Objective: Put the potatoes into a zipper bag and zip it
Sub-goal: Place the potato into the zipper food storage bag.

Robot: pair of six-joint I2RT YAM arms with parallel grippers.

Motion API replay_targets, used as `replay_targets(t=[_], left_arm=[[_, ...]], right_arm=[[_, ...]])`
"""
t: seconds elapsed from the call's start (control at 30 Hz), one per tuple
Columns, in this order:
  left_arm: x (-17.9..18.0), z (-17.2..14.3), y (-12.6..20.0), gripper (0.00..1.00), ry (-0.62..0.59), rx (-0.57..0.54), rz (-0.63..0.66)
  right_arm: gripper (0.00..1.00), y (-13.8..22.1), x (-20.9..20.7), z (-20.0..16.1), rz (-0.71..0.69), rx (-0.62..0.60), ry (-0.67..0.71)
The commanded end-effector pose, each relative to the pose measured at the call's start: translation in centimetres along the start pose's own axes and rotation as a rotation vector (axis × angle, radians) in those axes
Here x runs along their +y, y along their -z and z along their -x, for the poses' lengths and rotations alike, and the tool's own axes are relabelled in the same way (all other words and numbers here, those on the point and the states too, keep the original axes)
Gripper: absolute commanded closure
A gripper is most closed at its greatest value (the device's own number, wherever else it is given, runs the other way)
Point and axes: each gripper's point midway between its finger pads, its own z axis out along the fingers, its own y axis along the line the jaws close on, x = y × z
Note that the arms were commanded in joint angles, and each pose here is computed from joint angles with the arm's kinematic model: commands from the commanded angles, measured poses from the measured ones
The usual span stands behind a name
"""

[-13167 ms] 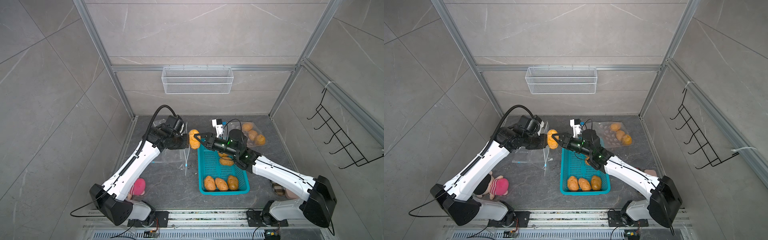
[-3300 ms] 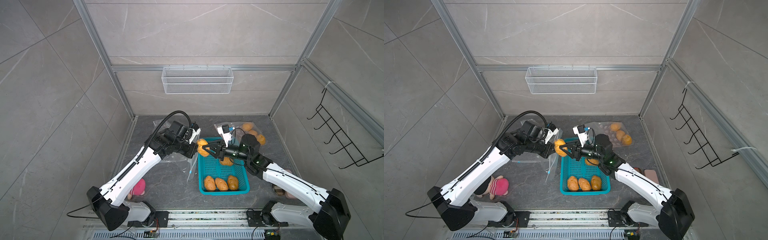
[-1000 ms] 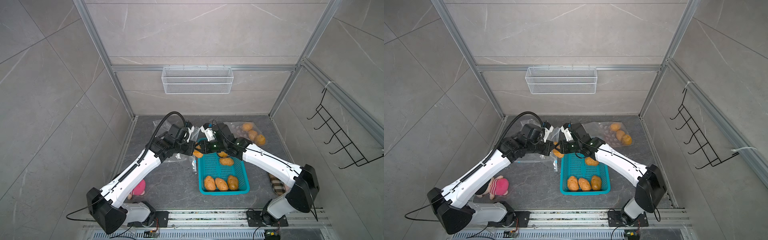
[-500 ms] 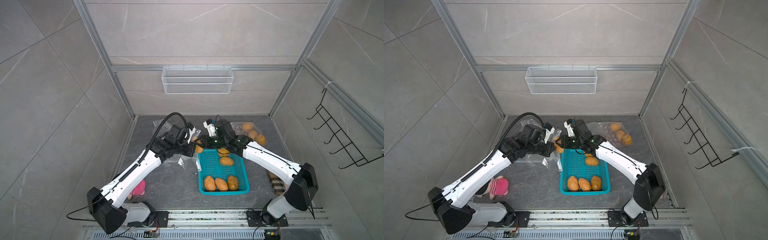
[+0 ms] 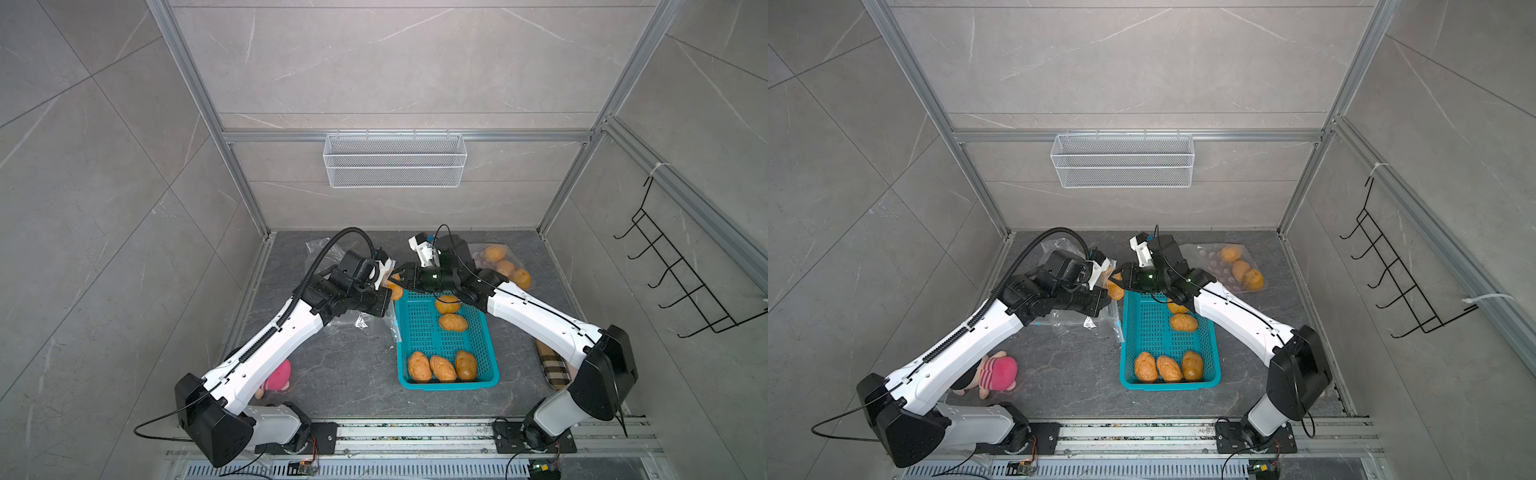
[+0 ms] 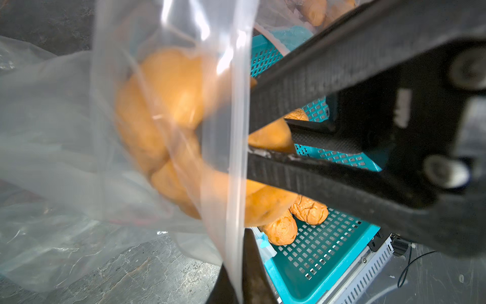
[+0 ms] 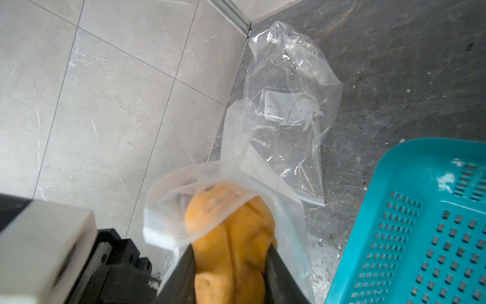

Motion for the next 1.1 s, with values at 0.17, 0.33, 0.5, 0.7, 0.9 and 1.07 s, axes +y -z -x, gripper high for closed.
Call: replay_targets(t=[0.17, 0.33, 0.5, 0.7, 0.9, 1.07], left_arm=[[-2.4, 1.2, 1.7, 1.00, -0.040, -0.036, -0.107], [-2.6, 1.7, 2.1, 1.00, -0.030, -0.051, -0.107], [-2.4, 2.3, 2.4, 1.00, 0.004, -0.075, -0.092], [-1.3, 2.3, 1.9, 1.00, 0.057, -0.076, -0.037], [-1.0, 2.3, 1.8, 1.00, 0.071, -0.069, -0.018], [-1.1, 2.2, 1.3, 1.00, 0.052, -0.032, -0.022]], right_arm=[[0.57, -0.2, 1.1, -0.1, 0.076, 0.006, -0.001], [0.50, 0.2, 1.2, -0.5, 0.069, 0.023, 0.005], [0.47, 1.2, 1.6, -0.8, 0.069, 0.024, 0.013], [0.48, 2.3, 1.7, -1.5, 0.070, 0.031, -0.004], [0.65, 2.4, 1.1, -2.6, 0.081, 0.046, -0.026], [0.74, 2.2, 1.0, -2.8, 0.091, 0.053, -0.022]])
